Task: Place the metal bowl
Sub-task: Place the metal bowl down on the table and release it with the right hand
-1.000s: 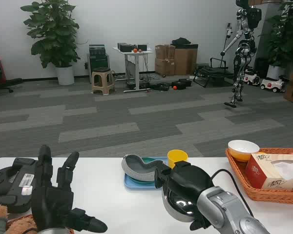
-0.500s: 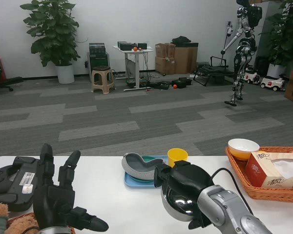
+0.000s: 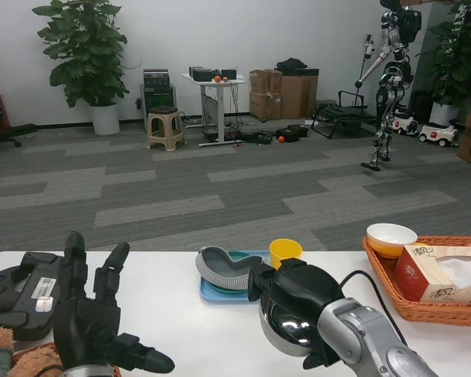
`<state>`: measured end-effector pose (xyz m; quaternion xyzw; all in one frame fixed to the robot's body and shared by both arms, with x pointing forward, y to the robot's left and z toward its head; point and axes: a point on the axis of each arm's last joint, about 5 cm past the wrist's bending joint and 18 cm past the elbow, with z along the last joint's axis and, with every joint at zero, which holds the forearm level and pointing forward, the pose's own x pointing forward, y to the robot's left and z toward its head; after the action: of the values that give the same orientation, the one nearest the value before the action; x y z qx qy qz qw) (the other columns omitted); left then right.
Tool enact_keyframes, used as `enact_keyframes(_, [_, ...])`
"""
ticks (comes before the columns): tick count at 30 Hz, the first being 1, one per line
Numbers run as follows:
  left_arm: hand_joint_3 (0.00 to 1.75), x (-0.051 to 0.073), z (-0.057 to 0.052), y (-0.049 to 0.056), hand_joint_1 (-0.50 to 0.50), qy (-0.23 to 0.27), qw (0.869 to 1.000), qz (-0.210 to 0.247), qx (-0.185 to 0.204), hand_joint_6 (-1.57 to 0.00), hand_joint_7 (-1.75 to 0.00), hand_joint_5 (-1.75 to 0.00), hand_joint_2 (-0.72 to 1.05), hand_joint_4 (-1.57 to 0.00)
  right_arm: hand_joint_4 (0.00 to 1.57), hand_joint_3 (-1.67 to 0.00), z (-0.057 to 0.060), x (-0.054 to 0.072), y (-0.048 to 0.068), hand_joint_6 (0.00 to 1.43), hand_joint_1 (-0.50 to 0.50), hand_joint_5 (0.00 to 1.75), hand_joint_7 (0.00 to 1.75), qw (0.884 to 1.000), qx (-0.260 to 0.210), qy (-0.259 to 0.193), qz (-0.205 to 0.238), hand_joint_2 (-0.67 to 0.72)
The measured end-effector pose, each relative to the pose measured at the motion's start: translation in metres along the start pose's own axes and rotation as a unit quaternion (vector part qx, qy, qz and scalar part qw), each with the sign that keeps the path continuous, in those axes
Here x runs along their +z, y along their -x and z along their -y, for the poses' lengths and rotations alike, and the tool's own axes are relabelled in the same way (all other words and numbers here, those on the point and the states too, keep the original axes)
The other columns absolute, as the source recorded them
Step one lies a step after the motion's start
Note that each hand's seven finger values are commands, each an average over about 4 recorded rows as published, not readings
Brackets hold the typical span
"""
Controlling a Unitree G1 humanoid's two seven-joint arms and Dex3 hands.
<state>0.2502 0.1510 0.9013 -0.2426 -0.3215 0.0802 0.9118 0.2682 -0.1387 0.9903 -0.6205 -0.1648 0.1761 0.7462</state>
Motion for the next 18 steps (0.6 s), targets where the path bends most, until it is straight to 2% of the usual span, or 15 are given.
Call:
enact_keyframes(9, [0.04,0.000,0.000,0.000,-0.50,0.000,1.000,0.000,0.000,0.00,-0.05,-0.72,-0.72,-0.22,1.17,-1.43,-0.001,-0.002,0.000,0.29,0.00,0.78,1.26,1.000,0.004,-0.001,-0.004,-0.48])
enact_keyframes(12, [0.00,0.000,0.000,0.000,-0.50,0.000,1.000,0.000,0.000,0.00,-0.02,-0.72,-0.72,-0.22,1.17,-1.43,-0.005,-0.006,-0.001,0.26,0.00,0.78,1.26,1.000,0.014,-0.002,-0.013,-0.48])
enact_keyframes(18, [0.00,0.000,0.000,0.000,-0.50,0.000,1.000,0.000,-0.001,0.00,-0.07,-0.72,-0.72,-0.22,1.17,-1.43,-0.012,-0.013,-0.002,0.25,0.00,0.78,1.26,0.999,0.032,0.001,-0.030,-0.48])
